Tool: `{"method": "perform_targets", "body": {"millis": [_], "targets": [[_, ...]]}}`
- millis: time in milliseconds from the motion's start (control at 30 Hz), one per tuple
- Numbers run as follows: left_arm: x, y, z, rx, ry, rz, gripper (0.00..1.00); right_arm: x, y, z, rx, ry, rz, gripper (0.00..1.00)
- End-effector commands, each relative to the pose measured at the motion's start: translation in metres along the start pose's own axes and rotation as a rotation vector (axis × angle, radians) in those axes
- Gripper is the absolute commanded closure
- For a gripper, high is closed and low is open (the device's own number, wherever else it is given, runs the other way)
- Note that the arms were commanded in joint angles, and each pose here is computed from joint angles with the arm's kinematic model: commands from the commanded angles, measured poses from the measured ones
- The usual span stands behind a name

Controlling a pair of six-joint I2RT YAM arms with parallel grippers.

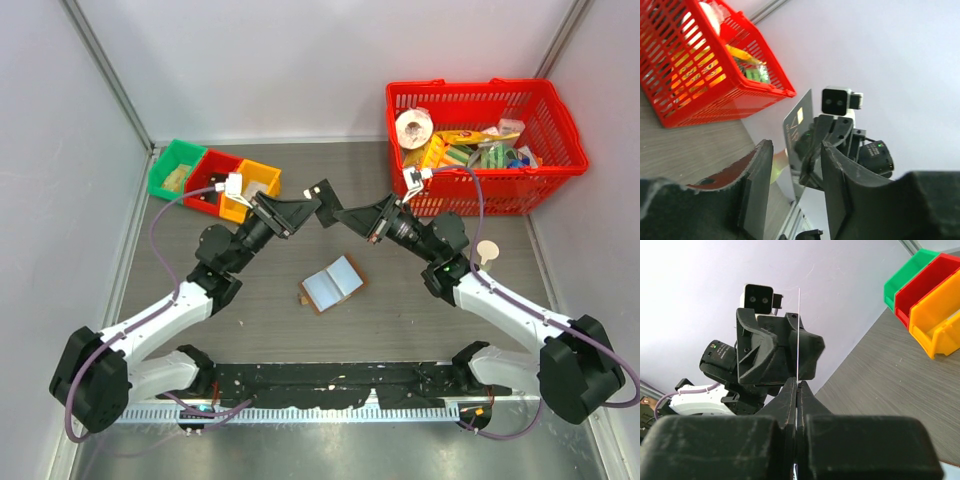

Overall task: Take the credit cards out of the card holder
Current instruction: Pick up the credit card from the card holder, then place the credit card in the storage box.

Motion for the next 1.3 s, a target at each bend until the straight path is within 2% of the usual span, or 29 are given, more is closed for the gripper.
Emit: {"method": "perform_targets", "body": {"millis": [0, 133, 233, 333, 367, 400, 433, 467, 533, 667, 800, 1033, 1133, 1267], "targets": [[-0.003, -0.027, -0.001, 0.151, 0.000, 0.003, 0.59, -0.005, 0.007, 0.002, -0.061, -0.039, -0.006, 0.99], [-0.003, -0.027, 0.000, 0.155, 0.013, 0.003, 0.80, -0.002, 0.004, 0.002, -0.057, -0.033, 0.005, 0.99], [-0.002, -0.025, 0.000, 0.146, 0.016, 0.001, 1.00, -0.001, 0.003, 0.002, -0.053, -0.029, 0.010, 0.99], [-0.003, -0.021, -0.001, 0.130, 0.003, -0.004, 1.00, 0.001, 0.000, 0.003, -0.048, -0.020, 0.013, 0.99], [-0.003, -0.017, -0.001, 0.117, -0.006, -0.007, 1.00, 0.001, 0.000, 0.004, -0.046, -0.020, 0.012, 0.96], [-0.005, -0.014, -0.002, 0.104, -0.021, -0.013, 1.00, 0.001, -0.002, 0.004, -0.036, -0.019, 0.003, 0.86], [-0.008, -0.010, -0.003, 0.091, -0.038, -0.015, 1.00, 0.001, -0.003, 0.003, -0.024, -0.017, 0.002, 0.80], [-0.012, -0.007, -0.004, 0.082, -0.054, -0.018, 1.00, 0.001, -0.006, 0.002, -0.005, -0.012, -0.009, 0.68], [-0.025, 0.004, -0.007, 0.049, -0.099, -0.021, 1.00, 0.000, -0.010, -0.001, 0.028, -0.008, -0.028, 0.53], [-0.062, 0.034, -0.016, -0.042, -0.232, -0.004, 1.00, 0.004, -0.019, -0.008, 0.106, 0.028, -0.079, 0.33], [-0.111, 0.070, -0.033, -0.156, -0.390, 0.022, 1.00, 0.012, -0.028, -0.019, 0.204, 0.077, -0.124, 0.24], [-0.204, 0.134, -0.050, -0.300, -0.604, 0.029, 1.00, 0.015, -0.041, -0.048, 0.385, 0.122, -0.217, 0.14], [-0.239, 0.159, -0.050, -0.318, -0.661, 0.005, 1.00, 0.014, -0.044, -0.055, 0.425, 0.133, -0.250, 0.13], [-0.273, 0.193, -0.039, -0.360, -0.675, -0.016, 1.00, 0.013, -0.045, -0.059, 0.445, 0.148, -0.280, 0.12]]}}
Point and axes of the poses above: each gripper's point midway between its finger pads, its own z axis out along the fingers, its own y axis along the line the jaws close on, x = y × z, the point moved 8 cm from there along -z, back along the fingers, and after that the axes turned 13 degrees about -z, right-handed, at the moved point
